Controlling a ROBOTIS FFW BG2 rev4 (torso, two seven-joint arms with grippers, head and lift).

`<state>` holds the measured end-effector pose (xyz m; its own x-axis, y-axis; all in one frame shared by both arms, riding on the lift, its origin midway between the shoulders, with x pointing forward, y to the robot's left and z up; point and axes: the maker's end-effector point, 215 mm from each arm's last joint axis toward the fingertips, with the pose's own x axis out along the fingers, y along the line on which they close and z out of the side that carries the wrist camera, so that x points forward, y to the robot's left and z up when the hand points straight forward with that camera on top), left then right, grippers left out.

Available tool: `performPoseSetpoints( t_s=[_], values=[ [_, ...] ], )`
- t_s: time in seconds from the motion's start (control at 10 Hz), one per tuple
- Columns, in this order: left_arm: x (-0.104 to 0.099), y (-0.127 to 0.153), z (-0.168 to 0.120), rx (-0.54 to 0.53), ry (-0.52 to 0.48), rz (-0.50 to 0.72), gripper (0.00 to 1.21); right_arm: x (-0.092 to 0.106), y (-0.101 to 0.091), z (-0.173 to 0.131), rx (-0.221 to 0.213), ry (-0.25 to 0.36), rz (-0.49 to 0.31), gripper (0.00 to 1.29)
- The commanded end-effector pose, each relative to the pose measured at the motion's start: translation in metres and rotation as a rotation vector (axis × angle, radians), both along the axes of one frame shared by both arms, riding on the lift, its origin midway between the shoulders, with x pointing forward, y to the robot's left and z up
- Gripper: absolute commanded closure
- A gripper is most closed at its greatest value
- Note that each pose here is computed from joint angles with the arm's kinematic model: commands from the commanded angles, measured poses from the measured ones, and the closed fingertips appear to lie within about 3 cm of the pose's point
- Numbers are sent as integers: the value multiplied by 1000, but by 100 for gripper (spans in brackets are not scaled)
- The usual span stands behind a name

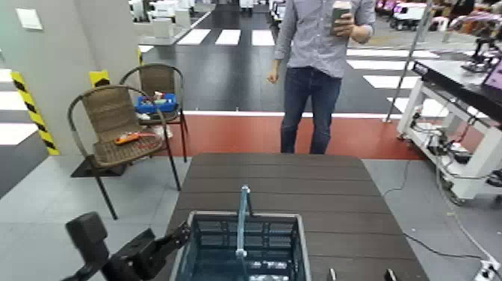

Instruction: Grasp the handle of the crate.

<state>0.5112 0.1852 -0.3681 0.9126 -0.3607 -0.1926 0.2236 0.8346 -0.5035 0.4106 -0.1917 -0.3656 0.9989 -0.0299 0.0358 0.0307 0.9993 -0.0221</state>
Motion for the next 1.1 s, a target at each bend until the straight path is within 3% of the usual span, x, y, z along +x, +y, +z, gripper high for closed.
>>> performPoseSetpoints(
  t_s=[0.1, 0.7, 1.1],
  values=[
    [8, -28, 8, -104, 127, -144, 11, 3, 2, 0, 4, -2, 5, 15],
    [13, -82, 14, -287, 340, -429, 11, 4, 3, 1, 13, -10, 8, 15],
    [17, -114, 19, -421, 399, -593, 11, 6, 5, 1, 19, -13, 11, 14]
  ],
)
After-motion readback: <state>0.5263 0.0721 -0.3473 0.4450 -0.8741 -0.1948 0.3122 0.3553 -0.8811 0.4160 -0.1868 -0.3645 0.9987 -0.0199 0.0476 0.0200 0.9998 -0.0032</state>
